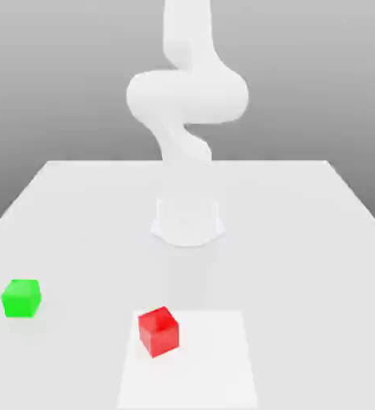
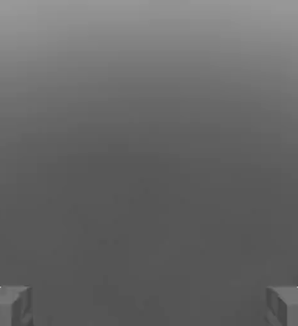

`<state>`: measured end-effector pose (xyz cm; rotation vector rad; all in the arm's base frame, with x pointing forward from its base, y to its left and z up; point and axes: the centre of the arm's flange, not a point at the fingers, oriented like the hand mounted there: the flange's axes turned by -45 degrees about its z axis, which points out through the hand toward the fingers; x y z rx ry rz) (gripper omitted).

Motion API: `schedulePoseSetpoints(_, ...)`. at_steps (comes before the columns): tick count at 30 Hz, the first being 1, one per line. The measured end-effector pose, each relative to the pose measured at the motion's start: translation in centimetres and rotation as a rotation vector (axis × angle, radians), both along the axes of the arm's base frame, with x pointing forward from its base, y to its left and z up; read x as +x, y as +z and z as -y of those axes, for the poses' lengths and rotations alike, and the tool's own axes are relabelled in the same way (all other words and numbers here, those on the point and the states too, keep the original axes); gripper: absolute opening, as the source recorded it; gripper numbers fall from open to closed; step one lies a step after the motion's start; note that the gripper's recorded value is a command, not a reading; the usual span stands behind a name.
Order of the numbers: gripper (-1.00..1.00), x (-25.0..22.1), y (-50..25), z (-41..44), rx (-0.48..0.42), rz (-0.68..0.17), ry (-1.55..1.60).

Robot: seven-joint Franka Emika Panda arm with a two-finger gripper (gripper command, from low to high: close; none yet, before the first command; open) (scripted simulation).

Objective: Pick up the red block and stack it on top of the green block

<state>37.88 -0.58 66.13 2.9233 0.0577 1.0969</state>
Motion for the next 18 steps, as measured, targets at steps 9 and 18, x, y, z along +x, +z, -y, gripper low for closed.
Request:
schedulePoseSetpoints(9,0.00,6.4,-22.4,2.4,-0.127,-0.341,0.190)
schedulePoseSetpoints(18,0.00,1.5,-42.5,4.1,-0.167,-0.658,0.416)
